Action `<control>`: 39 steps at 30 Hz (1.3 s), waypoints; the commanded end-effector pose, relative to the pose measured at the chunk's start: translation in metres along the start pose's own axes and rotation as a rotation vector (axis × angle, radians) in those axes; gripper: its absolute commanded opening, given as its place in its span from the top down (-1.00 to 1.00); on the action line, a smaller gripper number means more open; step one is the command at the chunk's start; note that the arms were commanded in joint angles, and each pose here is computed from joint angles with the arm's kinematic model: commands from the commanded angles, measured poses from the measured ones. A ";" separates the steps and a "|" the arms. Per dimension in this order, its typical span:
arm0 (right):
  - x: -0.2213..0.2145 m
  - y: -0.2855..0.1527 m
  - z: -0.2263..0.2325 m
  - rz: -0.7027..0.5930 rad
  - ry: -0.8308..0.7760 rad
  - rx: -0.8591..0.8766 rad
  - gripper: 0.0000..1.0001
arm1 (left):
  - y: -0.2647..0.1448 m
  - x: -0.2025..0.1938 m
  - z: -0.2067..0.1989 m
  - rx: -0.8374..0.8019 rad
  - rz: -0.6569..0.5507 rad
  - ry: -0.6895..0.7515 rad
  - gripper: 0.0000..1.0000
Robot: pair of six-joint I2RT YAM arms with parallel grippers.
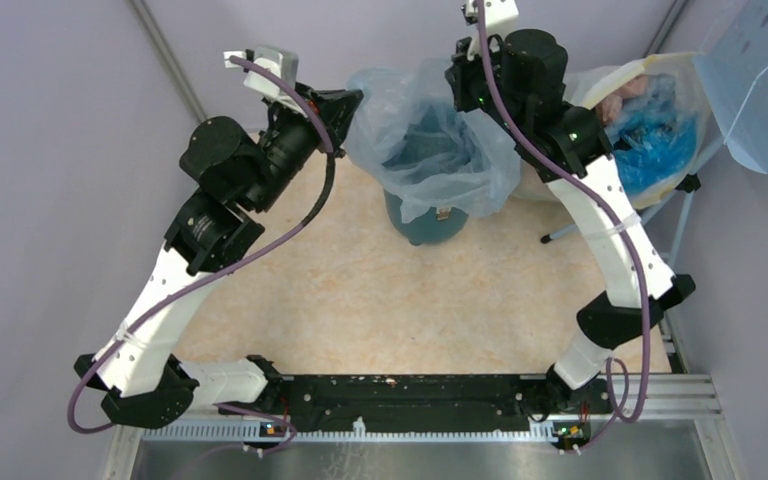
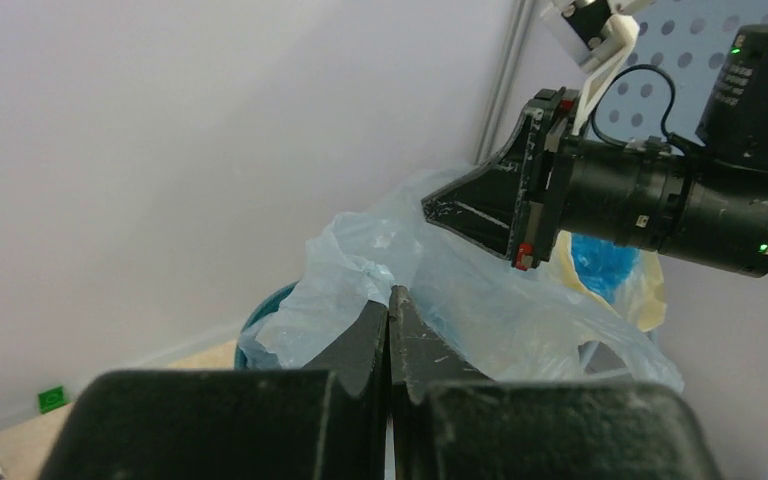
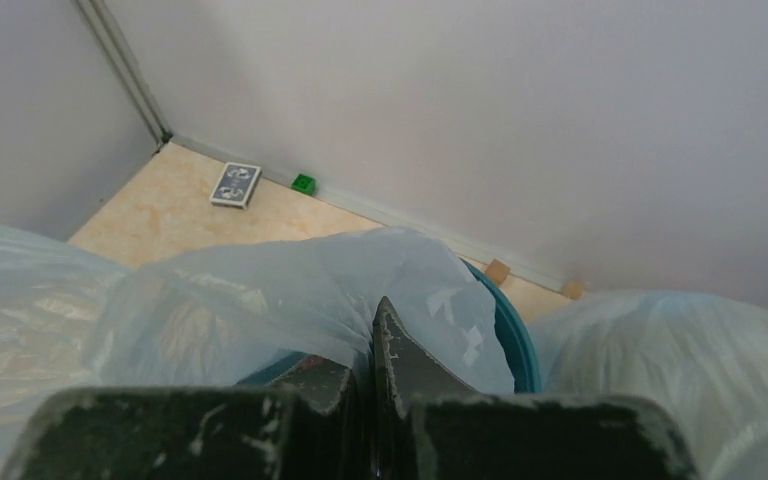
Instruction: Put the trash bags into the trash bin
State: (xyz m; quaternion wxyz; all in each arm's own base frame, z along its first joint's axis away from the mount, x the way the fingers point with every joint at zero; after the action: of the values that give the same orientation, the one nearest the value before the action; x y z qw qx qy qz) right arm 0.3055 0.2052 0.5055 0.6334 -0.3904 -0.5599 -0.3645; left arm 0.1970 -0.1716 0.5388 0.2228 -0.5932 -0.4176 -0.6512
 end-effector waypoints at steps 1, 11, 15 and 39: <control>0.021 -0.050 -0.011 -0.064 0.052 -0.045 1.00 | 0.004 0.002 -0.010 -0.087 -0.009 -0.077 1.00; -0.011 -0.052 -0.017 0.110 0.053 -0.050 0.95 | 0.011 -0.001 -0.023 -0.184 0.032 -0.187 1.00; -0.017 -0.046 -0.021 0.122 0.032 -0.096 0.28 | 0.021 -0.001 -0.018 -0.128 0.077 -0.180 1.00; -0.013 -0.104 0.013 -0.012 -0.056 0.288 0.65 | 0.078 0.024 0.027 0.030 -0.057 -0.169 1.00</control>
State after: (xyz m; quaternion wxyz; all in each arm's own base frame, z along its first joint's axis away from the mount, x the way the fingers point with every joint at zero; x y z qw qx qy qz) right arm 0.1908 0.1426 0.5092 0.6545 -0.3125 -0.6154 -0.3087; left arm 0.2747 -0.1969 0.5595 0.2086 -0.6547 -0.4231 -0.5907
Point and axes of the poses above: each gripper's point midway between its finger pads, its own y axis out along the fingers, its own z axis along the line the jaws close on, x = y × z, the point moved 10 cm from there along -y, back along the fingers, and after that the axes turned 6 degrees about y, right-handed, at the moved point
